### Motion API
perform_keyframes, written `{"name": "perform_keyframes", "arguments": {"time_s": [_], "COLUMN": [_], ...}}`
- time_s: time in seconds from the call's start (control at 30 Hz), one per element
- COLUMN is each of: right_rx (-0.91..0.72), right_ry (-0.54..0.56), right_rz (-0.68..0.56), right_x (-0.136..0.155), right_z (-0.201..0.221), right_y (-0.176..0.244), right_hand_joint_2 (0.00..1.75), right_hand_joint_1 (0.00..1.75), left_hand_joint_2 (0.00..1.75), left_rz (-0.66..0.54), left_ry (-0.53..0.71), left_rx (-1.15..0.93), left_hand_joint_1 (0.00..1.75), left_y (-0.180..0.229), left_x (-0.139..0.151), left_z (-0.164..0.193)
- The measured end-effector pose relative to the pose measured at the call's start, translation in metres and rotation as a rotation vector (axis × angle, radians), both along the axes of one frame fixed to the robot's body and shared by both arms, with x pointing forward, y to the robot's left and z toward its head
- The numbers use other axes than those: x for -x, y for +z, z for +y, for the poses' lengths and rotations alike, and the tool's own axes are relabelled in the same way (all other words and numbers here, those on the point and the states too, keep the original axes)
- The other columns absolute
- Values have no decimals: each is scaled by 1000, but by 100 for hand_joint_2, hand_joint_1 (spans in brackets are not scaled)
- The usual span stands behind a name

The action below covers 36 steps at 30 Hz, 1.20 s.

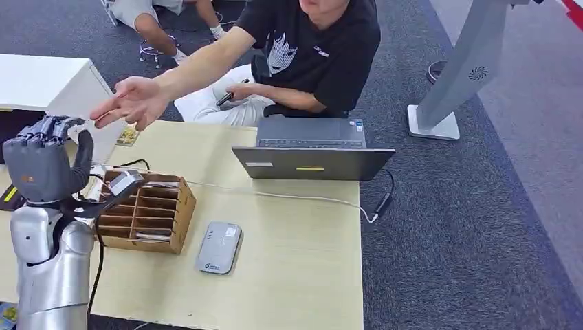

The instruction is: Pass the card to the sensor for recognition and then transmit it.

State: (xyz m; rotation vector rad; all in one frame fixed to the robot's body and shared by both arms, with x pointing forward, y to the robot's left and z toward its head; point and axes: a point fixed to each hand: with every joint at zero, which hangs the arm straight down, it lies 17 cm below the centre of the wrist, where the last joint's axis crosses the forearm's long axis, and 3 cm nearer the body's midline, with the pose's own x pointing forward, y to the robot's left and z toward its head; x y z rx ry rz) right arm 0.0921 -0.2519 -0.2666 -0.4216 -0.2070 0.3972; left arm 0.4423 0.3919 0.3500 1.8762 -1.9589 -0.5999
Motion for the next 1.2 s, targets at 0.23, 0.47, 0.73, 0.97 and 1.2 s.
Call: {"name": "perform_keyframes", "arguments": {"time_s": [0.23, 0.47, 0.73, 0.97, 1.2], "right_rx": [0, -5, -7, -11, -12], "right_ry": [12, 0, -3, -16, -62], "right_rz": [-1, -3, -9, -8, -4], "right_x": [-1, -1, -1, 1, 5], "right_z": [1, 1, 1, 1, -1], "right_y": [0, 0, 0, 0, -1], "right_hand_joint_2": [175, 175, 175, 175, 175], "right_hand_joint_1": [0, 0, 0, 0, 0], "left_hand_joint_2": [175, 175, 175, 175, 175], "left_rz": [-10, 55, 269, 249, 457], "left_ry": [22, 11, -202, -449, -630], "left_rx": [84, 252, 253, 220, 169], "left_hand_joint_1": [0, 0, 0, 0, 0], "left_y": [-3, -6, -1, 31, 18], "left_x": [2, -18, -55, -29, -16], "left_z": [11, 24, -25, -87, -128]}}
